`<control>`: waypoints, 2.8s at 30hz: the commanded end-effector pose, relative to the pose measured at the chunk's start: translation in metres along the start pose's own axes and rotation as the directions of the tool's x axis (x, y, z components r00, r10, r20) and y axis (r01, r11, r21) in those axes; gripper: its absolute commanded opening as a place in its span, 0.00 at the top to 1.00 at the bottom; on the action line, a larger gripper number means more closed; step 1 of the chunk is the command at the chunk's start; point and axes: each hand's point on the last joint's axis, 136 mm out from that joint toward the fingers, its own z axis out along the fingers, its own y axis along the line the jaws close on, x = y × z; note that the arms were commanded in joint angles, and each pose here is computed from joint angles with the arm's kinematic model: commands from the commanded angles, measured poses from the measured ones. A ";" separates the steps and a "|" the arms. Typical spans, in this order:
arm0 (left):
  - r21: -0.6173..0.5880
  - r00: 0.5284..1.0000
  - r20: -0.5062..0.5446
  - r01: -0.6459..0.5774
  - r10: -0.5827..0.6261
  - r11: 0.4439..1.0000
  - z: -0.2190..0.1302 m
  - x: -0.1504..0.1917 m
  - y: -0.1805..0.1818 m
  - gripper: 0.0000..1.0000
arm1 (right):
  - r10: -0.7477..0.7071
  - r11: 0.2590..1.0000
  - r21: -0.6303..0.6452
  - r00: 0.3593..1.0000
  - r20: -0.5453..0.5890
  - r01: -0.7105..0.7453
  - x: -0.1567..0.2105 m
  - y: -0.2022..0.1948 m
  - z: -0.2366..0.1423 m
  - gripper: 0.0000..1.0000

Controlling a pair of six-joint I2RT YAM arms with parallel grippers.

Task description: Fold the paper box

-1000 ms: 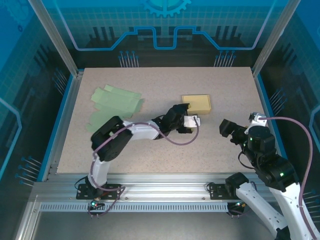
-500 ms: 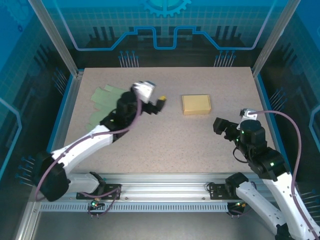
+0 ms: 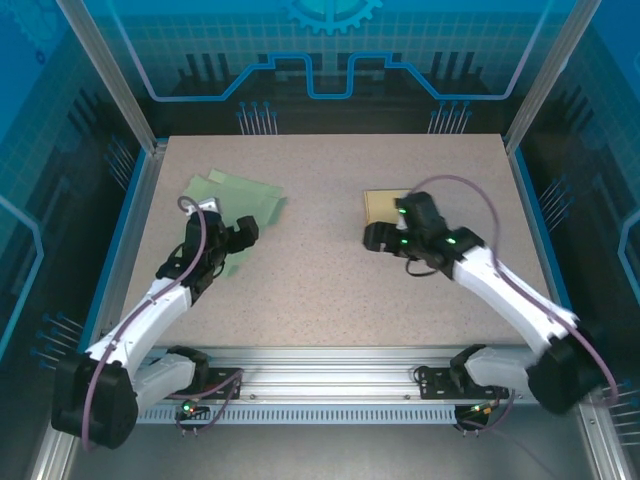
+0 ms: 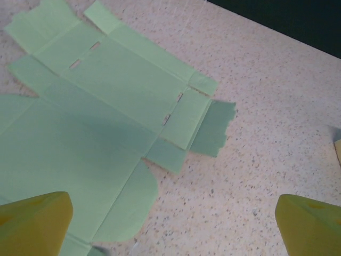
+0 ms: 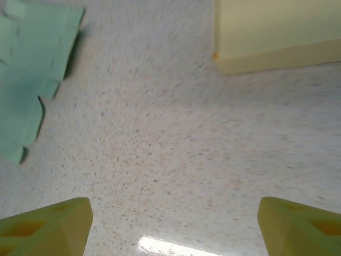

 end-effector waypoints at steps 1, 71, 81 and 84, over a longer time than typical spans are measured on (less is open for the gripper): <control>-0.015 0.999 0.004 0.050 -0.050 0.999 -0.005 0.006 0.009 0.01 | -0.075 0.995 -0.065 0.997 -0.010 0.074 -0.021 0.054 0.028 0.22; 0.576 0.935 0.014 -0.297 0.354 0.761 -0.007 -0.010 -0.104 0.01 | -0.578 0.813 0.067 0.788 0.214 0.578 -0.020 0.034 0.010 1.00; 0.716 0.783 0.195 -0.525 0.591 0.460 -0.012 -0.023 -0.146 0.02 | -0.562 0.814 0.053 0.761 0.324 0.578 -0.014 0.026 -0.021 1.00; 0.719 0.727 0.243 -0.579 0.642 0.384 -0.006 -0.021 -0.150 0.02 | -0.559 0.813 0.044 0.758 0.335 0.580 -0.012 0.026 -0.026 1.00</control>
